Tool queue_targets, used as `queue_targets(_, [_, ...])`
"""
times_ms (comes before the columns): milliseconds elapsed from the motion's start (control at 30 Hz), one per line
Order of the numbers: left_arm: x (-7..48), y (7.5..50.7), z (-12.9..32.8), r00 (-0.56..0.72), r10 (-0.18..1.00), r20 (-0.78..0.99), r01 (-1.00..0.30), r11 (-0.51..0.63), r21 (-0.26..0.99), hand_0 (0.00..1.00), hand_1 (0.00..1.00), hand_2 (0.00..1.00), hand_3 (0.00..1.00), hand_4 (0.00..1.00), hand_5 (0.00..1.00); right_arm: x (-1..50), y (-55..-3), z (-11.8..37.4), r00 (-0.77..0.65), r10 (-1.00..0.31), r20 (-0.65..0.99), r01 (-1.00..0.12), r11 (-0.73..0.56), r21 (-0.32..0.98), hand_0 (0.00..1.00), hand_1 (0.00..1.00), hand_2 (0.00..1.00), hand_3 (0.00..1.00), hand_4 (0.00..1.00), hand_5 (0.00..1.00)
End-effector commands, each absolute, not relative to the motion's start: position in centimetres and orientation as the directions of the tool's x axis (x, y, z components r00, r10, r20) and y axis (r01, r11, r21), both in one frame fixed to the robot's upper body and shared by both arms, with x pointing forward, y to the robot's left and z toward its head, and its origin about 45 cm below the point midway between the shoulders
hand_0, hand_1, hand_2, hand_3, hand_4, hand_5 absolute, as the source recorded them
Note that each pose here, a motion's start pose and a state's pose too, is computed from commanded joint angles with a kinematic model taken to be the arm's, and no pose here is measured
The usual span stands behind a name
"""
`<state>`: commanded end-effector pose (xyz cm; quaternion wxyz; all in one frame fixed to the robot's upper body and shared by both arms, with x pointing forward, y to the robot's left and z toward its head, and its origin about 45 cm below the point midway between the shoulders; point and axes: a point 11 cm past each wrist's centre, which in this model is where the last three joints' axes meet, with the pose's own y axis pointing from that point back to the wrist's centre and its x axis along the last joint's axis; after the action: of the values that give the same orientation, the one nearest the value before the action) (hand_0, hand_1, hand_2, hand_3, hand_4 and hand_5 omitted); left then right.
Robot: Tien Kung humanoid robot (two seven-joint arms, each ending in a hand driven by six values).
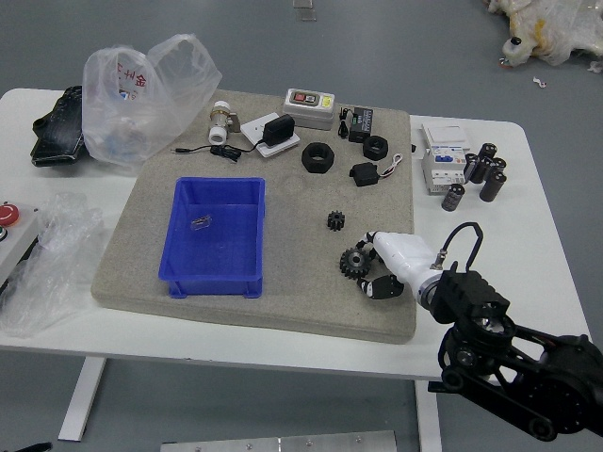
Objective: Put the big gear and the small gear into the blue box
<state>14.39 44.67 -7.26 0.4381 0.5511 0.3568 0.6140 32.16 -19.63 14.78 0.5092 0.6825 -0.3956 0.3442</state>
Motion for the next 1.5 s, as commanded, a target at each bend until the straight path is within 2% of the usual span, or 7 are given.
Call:
queue_targets(767, [14.2,44.6,-7.3,-0.002,0.931,0.366,-0.142,-0.363,0.921,0.617,0.592,0.554,0.673,0.71,0.584,36.0,-17.1,21.1,0.295,-0.223,0.929,-0.94,-0.241,0.241,0.293,0.483,0.473,0.631,0.656,0.124])
queue_targets(800, [14.2,44.6,-7.3,-0.002,0.931,0.366,-0.141,-0.362,0.921,0.617,0.593,0.553,0.673,0.71,0.586,36.1,-17.1,21.2,0.293,-0.223,0.93,-0.941,-0.24,0.239,0.307,0.505,0.496,0.64,0.815,0.278])
queue_targets(967, [14.0,44.5,-7.4,-0.001,0.931,0.364,-0.135,-0.361,0.923,0.617,0.593,0.553,0.673,0.71,0.586,36.1,-18.2,21.1,0.322,-0.174,0.931,-0.935,-0.212,0.284,0.307,0.505,0.496,0.64,0.815,0.278])
queue_targets(1000, [14.0,44.5,-7.4,-0.001,0.932,0.364,-0.134,-0.36,0.923,0.617,0.591,0.551,0.67,0.71,0.585,36.0,-18.4,20.9,0.332,-0.162,0.929,-0.932,-0.206,0.297,0.391,0.703,0.827,0.831,0.99,0.517])
queue_targets(1167, [13.8,44.6,-7.4,-0.001,0.931,0.365,-0.127,-0.362,0.923,0.617,0.591,0.551,0.67,0.71,0.585,35.5,-19.2,20.5,0.365,-0.106,0.925,-0.922,-0.176,0.344,0.391,0.703,0.827,0.831,0.99,0.517])
queue_targets(1200, [13.8,44.6,-7.4,-0.001,0.931,0.365,-0.127,-0.362,0.923,0.617,0.593,0.551,0.671,0.711,0.585,35.4,-19.2,20.3,0.371,-0.1,0.923,-0.92,-0.175,0.351,0.408,0.766,0.877,0.879,0.998,0.565])
queue_targets(1500, [13.9,44.6,-7.4,-0.001,0.931,0.366,-0.131,-0.363,0.923,0.616,0.592,0.551,0.67,0.71,0.585,34.2,-18.4,17.8,0.451,-0.072,0.89,-0.882,-0.19,0.431,0.409,0.768,0.872,0.875,0.998,0.555])
